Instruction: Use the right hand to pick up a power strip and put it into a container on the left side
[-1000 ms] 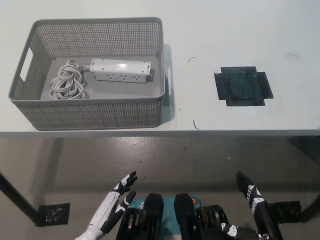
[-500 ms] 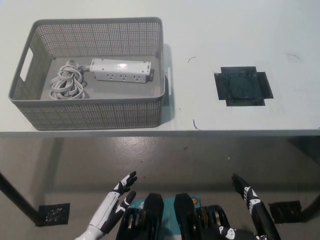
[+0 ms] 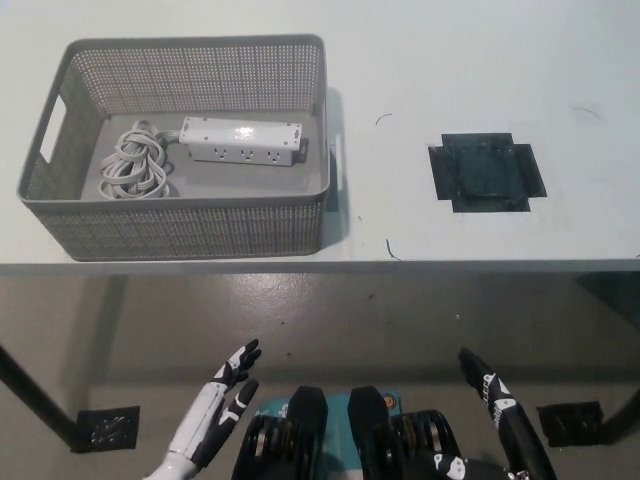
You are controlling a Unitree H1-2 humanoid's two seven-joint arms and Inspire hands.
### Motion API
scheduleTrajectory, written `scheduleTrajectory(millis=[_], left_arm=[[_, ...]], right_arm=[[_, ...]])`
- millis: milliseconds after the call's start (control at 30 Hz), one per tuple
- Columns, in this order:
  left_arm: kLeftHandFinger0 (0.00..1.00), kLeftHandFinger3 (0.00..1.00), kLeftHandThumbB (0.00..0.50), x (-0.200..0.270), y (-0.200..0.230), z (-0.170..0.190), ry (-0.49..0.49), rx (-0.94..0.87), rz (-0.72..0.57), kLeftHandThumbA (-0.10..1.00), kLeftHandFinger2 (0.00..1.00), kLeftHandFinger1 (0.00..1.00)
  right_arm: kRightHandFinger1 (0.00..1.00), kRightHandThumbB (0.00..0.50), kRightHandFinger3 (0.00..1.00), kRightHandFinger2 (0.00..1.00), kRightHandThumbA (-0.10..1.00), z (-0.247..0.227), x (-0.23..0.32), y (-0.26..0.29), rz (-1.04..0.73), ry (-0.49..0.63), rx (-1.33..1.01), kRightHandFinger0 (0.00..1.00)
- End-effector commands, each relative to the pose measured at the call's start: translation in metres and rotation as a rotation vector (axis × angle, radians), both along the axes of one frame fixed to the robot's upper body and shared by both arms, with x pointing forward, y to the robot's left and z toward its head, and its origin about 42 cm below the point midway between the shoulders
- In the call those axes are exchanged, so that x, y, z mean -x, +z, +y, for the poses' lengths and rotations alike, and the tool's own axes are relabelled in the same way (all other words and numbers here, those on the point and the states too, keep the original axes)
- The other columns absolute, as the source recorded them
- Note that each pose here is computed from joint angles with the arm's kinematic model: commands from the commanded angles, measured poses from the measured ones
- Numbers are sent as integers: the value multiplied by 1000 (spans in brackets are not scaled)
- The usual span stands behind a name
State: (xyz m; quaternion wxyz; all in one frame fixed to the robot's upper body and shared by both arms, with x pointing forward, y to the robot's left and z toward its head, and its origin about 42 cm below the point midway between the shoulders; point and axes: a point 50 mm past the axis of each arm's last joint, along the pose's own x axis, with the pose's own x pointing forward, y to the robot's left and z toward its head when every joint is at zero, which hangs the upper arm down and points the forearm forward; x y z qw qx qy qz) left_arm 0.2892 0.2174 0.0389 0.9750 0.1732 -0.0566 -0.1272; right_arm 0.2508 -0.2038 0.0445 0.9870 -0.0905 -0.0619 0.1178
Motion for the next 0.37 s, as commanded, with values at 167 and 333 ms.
scheduleTrajectory(millis=[167,333], left_arm=[[1000,1000,97,-1,63,7,63,137,-149,1000,1000,1000],[1000,1000,94,-4,76,14,81,145,-163,1000,1000,1000]], right_arm=[[1000,277,1000,1000,1000,2,-9,41,-184,-24,-102,1000],[1000,255,1000,1000,1000,2,-19,46,-206,-46,-105,1000]])
